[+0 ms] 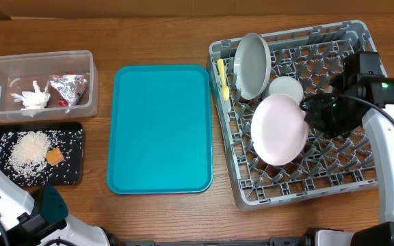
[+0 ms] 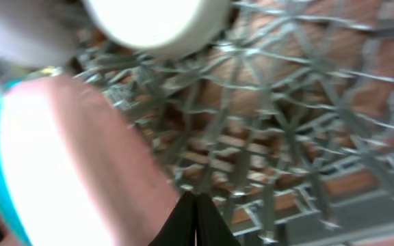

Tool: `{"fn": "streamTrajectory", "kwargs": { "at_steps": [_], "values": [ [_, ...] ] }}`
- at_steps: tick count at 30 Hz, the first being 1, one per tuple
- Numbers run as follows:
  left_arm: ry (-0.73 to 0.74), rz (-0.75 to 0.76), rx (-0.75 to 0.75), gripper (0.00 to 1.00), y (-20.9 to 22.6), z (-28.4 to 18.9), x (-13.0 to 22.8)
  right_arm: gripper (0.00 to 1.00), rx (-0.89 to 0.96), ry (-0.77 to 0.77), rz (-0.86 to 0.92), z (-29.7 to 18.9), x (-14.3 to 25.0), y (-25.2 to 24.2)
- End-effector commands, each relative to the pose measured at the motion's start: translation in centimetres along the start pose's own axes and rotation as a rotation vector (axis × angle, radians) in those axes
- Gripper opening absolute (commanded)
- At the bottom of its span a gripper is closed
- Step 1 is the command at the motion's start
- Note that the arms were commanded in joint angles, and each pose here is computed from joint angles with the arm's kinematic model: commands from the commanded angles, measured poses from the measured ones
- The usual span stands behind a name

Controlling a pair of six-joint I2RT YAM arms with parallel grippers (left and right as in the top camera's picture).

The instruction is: Sort waste into correct bins and load items into the dishwasher rack

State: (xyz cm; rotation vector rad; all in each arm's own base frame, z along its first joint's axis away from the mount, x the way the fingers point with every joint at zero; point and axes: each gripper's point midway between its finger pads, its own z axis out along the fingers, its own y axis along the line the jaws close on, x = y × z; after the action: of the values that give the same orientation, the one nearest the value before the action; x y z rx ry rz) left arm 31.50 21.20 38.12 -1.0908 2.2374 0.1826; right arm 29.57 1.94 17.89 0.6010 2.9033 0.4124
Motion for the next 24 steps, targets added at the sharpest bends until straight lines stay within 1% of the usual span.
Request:
{"fn": "streamTrajectory", "kwargs": {
  "at_steps": [1,7,12,17,18,21,22,23,24],
  "values": [
    [0.007,0.005,-0.015,1.00,0.2,0.5,0.0,0.04,-0.143,0.022,-0.099,-0.4,0.5,2.6],
    [0.007,0.005,-0.015,1.00,0.2,0.5,0.0,0.04,-0.161,-0.011,-0.127,-1.5,-0.1,3.2],
    [0.007,0.005,-0.015,1.00,0.2,0.5,0.0,0.04,-0.277,-0.028,-0.206,-3.6,0.0,5.6],
    [0.007,0.005,-0.015,1.00,0.2,0.5,0.0,0.04,-0.283,-0.098,-0.224,-5.7,-0.6,6.2],
    [0.007,0.005,-0.015,1.00,0.2,0.5,0.0,0.06,-0.289,-0.115,-0.231,-6.2,-0.7,6.4],
    [0.007,0.005,-0.015,1.00,0.2,0.5,0.0,0.30,-0.307,-0.176,-0.253,-8.3,-1.2,7.2],
    [0.007,0.005,-0.015,1.00,0.2,0.5,0.0,0.44,-0.317,-0.210,-0.266,-9.6,-1.3,7.6],
    [0.007,0.005,-0.015,1.00,0.2,0.5,0.0,0.49,-0.323,-0.224,-0.273,-10.1,-1.3,7.8],
    [0.007,0.005,-0.015,1.00,0.2,0.5,0.0,0.62,-0.329,-0.247,-0.282,-11.0,-1.2,8.0]
  ]
}}
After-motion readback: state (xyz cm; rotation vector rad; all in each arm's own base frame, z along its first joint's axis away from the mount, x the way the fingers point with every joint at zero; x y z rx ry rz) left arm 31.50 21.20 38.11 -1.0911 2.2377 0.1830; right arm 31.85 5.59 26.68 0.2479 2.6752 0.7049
